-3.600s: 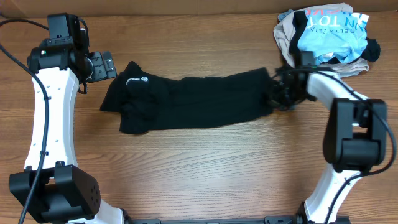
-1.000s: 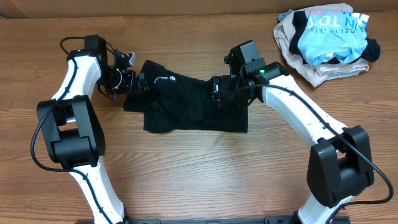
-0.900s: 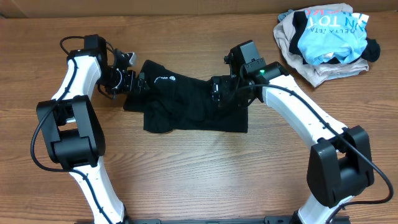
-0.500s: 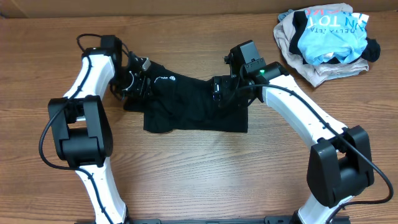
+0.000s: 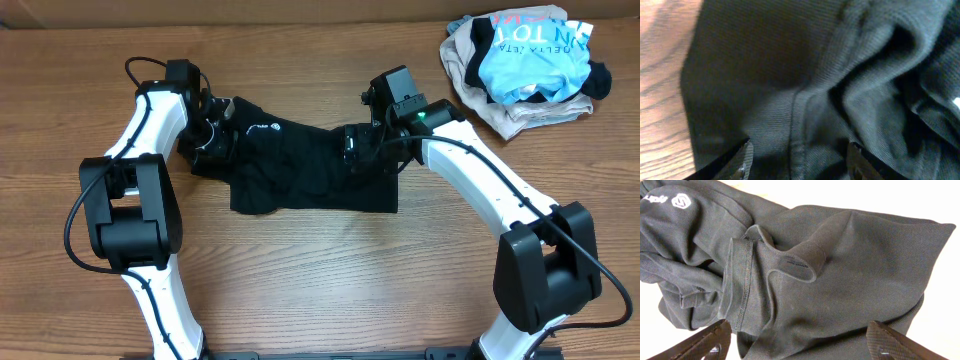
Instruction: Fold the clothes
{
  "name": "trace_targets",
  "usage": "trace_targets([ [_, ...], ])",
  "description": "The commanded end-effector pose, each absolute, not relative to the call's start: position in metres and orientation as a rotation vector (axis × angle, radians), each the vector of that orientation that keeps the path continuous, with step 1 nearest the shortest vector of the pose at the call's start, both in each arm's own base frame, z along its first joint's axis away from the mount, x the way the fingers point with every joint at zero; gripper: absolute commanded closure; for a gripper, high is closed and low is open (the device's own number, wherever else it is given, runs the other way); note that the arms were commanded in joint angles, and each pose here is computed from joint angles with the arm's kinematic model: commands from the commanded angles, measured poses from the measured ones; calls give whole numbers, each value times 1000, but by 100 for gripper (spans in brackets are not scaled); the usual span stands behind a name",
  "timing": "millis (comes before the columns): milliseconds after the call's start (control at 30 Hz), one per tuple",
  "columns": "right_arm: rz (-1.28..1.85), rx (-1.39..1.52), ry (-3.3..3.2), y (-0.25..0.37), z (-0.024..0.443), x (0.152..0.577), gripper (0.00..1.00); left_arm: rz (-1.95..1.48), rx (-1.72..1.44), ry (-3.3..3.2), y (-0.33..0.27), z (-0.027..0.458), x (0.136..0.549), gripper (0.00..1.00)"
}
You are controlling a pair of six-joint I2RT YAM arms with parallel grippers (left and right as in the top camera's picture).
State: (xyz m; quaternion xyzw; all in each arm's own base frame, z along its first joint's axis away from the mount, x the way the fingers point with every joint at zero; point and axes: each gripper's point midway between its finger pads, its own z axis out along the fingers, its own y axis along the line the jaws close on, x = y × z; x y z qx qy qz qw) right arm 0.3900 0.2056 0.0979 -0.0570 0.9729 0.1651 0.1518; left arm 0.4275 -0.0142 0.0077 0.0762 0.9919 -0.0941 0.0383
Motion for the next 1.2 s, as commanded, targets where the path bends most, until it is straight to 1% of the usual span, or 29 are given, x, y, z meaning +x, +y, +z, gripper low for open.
trace_targets([
  [0, 471, -168, 2771, 208, 103, 396, 10, -139, 140, 3083, 6, 0, 426, 37],
  [100, 470, -169, 2771, 208, 103, 396, 10, -145, 104, 3093, 5, 13, 427, 30],
  [267, 466, -168, 2767, 207, 103, 397, 10, -141, 103, 3107, 2, 50, 430, 24],
  [333, 467, -168, 2767, 207, 103, 397, 10, -133, 104, 3091, 3, 62, 435, 19],
  [467, 465, -168, 2771, 207, 103, 396, 10, -82, 122, 3028, 11, 65, 452, 7],
  [533, 463, -167, 2778, 206, 102, 395, 10, -75, 155, 2999, 12, 60, 460, 5],
  [667, 456, -165, 2799, 205, 100, 391, 10, -92, 216, 2963, 9, 48, 469, 5],
  [900, 454, -164, 2809, 204, 99, 388, 10, -151, 241, 2999, 4, 18, 469, 6],
  [1033, 451, -163, 2815, 203, 99, 387, 10, -207, 245, 3045, -2, -2, 462, 10],
  [1167, 451, -163, 2817, 203, 99, 387, 10, -293, 245, 3055, -11, -7, 458, 15],
])
